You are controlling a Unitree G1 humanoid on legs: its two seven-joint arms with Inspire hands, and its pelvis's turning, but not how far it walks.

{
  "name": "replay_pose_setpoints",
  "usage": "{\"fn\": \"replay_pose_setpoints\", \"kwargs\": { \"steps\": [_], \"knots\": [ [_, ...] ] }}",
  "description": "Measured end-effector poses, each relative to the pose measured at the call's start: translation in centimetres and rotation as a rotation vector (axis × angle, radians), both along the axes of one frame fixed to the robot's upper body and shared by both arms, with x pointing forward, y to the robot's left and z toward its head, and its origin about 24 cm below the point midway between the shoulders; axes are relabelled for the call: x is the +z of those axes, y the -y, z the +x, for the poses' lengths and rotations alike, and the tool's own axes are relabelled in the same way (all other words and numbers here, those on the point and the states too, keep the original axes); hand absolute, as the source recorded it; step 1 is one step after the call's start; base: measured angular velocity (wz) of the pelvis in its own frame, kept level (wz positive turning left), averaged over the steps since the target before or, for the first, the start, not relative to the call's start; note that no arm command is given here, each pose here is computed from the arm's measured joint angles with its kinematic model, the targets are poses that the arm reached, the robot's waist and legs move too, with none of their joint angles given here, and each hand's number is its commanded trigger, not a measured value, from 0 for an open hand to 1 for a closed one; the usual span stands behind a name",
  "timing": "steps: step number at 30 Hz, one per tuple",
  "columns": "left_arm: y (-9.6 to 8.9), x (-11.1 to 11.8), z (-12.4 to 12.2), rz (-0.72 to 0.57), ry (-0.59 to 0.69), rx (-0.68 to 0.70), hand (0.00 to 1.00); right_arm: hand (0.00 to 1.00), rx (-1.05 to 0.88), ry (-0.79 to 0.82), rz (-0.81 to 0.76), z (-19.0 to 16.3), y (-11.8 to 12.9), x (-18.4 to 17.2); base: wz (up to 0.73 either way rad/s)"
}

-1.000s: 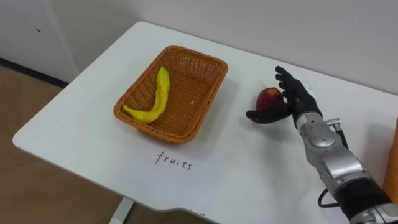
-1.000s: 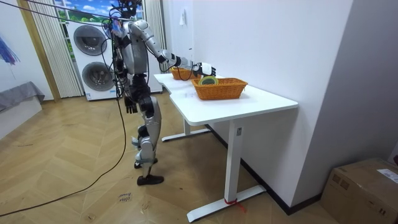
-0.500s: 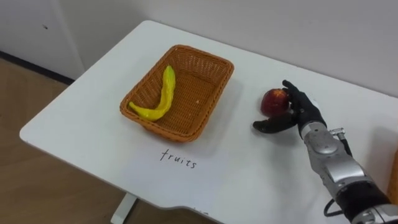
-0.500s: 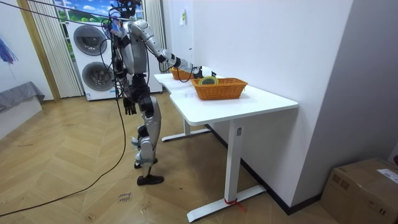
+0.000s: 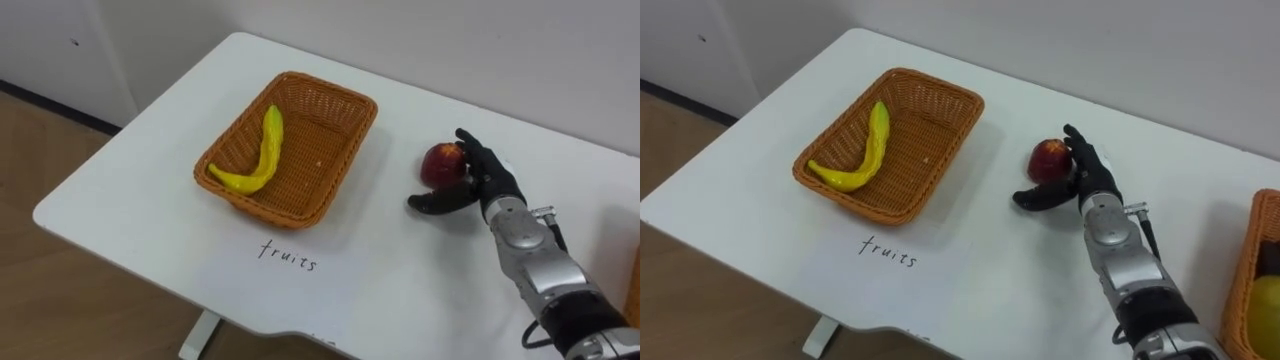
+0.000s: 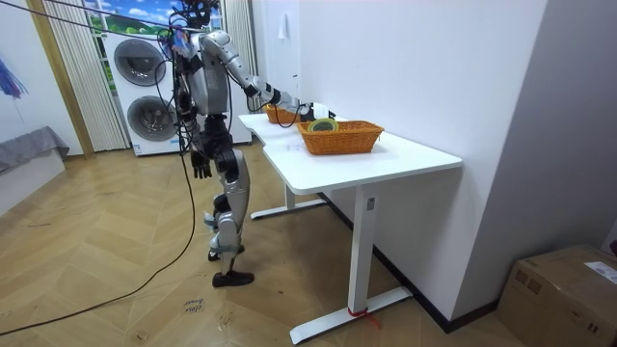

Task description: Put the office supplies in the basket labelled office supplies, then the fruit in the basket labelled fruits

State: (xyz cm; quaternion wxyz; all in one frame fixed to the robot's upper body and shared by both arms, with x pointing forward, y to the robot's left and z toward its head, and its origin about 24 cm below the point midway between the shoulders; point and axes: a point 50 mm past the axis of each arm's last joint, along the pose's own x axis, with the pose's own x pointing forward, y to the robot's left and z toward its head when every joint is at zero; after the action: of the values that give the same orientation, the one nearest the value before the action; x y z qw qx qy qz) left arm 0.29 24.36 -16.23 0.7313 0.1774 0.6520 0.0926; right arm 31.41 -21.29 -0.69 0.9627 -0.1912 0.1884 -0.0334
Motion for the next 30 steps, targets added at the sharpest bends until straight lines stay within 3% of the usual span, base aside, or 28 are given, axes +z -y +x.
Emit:
{"fn": "replay_pose_setpoints", "kwargs": {
  "steps": [7,8,10,11,21,30],
  "knots": [
    [0.0,0.0,0.0,-0.001,-0.001,-0.001,0.0,0.0,0.0,0.0,0.0,0.0,0.0,0.0,0.0],
    [0.0,0.0,0.0,-0.001,-0.001,-0.001,0.0,0.11,0.0,0.0,0.0,0.0,0.0,0.0,0.0],
    [0.0,0.0,0.0,-0.001,-0.001,-0.001,0.0,0.75,0.0,0.0,-0.001,-0.1,0.1,-0.1,0.0],
    [0.0,0.0,-0.1,-0.001,-0.001,0.0,0.0,1.0,0.004,-0.002,-0.007,-0.1,0.1,-0.1,0.0],
    [0.0,0.0,-0.2,-0.019,-0.005,-0.003,0.0,1.0,0.02,-0.002,-0.101,0.3,1.3,0.5,0.0],
    [0.0,0.0,-0.4,-0.028,-0.009,-0.004,0.0,1.0,0.044,-0.004,-0.095,0.4,1.1,0.5,0.0]
  ]
}}
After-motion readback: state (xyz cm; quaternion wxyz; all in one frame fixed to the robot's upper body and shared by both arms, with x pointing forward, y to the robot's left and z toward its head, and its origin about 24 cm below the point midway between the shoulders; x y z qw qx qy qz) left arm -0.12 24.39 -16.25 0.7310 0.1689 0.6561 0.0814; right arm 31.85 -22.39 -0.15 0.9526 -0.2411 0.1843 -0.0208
